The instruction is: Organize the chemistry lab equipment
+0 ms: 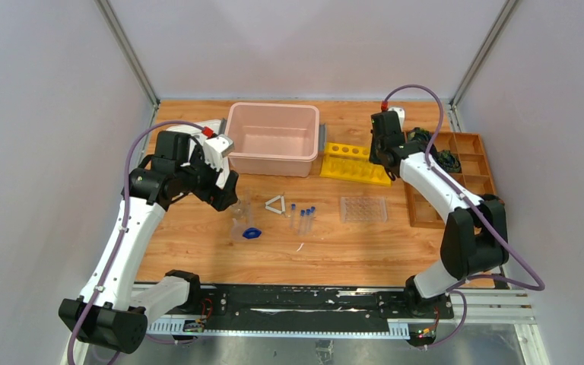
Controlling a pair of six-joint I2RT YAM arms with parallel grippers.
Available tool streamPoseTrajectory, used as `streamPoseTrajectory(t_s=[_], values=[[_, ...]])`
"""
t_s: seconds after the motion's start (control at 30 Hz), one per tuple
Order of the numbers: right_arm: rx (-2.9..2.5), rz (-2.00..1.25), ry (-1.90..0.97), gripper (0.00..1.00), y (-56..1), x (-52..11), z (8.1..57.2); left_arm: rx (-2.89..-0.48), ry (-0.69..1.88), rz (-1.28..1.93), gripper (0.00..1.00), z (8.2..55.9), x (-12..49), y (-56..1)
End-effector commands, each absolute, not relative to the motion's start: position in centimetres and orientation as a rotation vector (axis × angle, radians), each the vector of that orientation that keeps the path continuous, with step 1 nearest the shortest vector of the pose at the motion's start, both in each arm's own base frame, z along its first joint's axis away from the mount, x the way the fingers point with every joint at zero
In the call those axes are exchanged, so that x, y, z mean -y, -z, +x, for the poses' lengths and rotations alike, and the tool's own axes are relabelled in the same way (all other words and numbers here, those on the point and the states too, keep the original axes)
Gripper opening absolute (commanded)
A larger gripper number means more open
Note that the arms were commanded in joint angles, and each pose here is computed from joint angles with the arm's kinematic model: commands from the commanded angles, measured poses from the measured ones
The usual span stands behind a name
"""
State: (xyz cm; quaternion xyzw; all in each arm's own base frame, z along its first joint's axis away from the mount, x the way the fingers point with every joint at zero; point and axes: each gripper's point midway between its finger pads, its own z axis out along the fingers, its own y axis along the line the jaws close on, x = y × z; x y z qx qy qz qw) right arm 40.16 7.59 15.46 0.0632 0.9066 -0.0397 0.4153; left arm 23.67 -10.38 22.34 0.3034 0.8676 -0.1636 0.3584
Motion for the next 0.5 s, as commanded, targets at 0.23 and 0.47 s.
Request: streamPoseTrajectory(t_s=[0.23, 0.47], values=[[-2.307, 0.188, 0.142, 0.00, -13.30, -6.64, 40.22, -2.204, 0.424, 0.777, 1.00, 24.03, 10.62, -23.36], [-2.304, 0.184, 0.110, 0.00, -13.16, -7.02, 40.13, -2.197, 0.419, 0.777, 1.00, 24.08, 10.60, -23.60]])
